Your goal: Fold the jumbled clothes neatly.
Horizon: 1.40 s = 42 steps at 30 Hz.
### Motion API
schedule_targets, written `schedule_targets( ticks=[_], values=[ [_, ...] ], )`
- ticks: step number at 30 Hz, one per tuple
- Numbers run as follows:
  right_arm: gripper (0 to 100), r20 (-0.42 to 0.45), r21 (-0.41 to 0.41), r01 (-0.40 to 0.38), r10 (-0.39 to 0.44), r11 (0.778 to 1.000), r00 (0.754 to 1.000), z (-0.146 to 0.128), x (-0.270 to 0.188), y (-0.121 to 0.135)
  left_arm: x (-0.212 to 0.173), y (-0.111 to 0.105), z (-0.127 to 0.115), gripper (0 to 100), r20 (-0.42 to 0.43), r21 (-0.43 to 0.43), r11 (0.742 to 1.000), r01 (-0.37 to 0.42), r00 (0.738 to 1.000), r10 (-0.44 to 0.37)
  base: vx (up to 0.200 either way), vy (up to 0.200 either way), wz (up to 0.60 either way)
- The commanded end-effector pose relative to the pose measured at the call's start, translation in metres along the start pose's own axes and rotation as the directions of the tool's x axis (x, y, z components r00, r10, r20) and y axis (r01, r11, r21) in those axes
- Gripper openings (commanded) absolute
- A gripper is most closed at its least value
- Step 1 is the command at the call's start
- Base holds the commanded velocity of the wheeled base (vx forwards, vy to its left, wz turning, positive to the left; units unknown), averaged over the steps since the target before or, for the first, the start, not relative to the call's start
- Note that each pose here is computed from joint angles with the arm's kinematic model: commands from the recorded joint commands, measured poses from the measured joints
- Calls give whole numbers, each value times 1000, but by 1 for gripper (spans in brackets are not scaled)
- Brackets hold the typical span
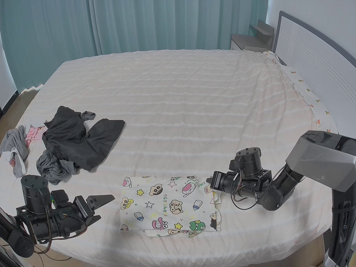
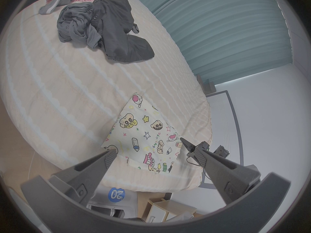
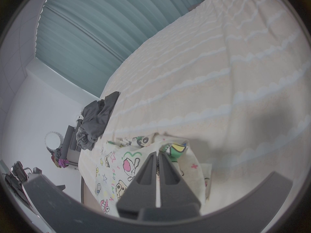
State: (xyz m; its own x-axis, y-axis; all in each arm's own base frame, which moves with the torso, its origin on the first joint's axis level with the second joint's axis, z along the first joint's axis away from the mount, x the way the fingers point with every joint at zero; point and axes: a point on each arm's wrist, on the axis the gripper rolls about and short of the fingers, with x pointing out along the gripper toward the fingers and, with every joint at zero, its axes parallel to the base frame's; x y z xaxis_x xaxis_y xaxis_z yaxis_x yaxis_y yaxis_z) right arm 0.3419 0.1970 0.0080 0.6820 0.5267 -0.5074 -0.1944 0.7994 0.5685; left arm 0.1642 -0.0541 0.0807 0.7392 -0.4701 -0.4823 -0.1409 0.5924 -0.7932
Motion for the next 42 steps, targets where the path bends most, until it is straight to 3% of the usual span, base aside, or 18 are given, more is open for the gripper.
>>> schedule_targets(
  ticks=[1,31,32,42],
  values=[
    [0,29,5,4,-4,1000,1000,9,-6,-1,0,0,0,100,0,0,1000,0,1000,0,0,0,0],
    [0,38,35,83,-84,996,996,11,-2,-28,0,0,0,100,2,-1,1000,-1,1000,1,0,0,0],
    [100,38,36,83,-84,996,996,11,-1,-28,0,0,0,100,0,0,1000,0,1000,0,0,0,0],
    [100,19,43,81,-82,996,996,7,-32,-20,0,0,0,100,2,-1,1000,-1,1000,1,0,0,0]
  ],
)
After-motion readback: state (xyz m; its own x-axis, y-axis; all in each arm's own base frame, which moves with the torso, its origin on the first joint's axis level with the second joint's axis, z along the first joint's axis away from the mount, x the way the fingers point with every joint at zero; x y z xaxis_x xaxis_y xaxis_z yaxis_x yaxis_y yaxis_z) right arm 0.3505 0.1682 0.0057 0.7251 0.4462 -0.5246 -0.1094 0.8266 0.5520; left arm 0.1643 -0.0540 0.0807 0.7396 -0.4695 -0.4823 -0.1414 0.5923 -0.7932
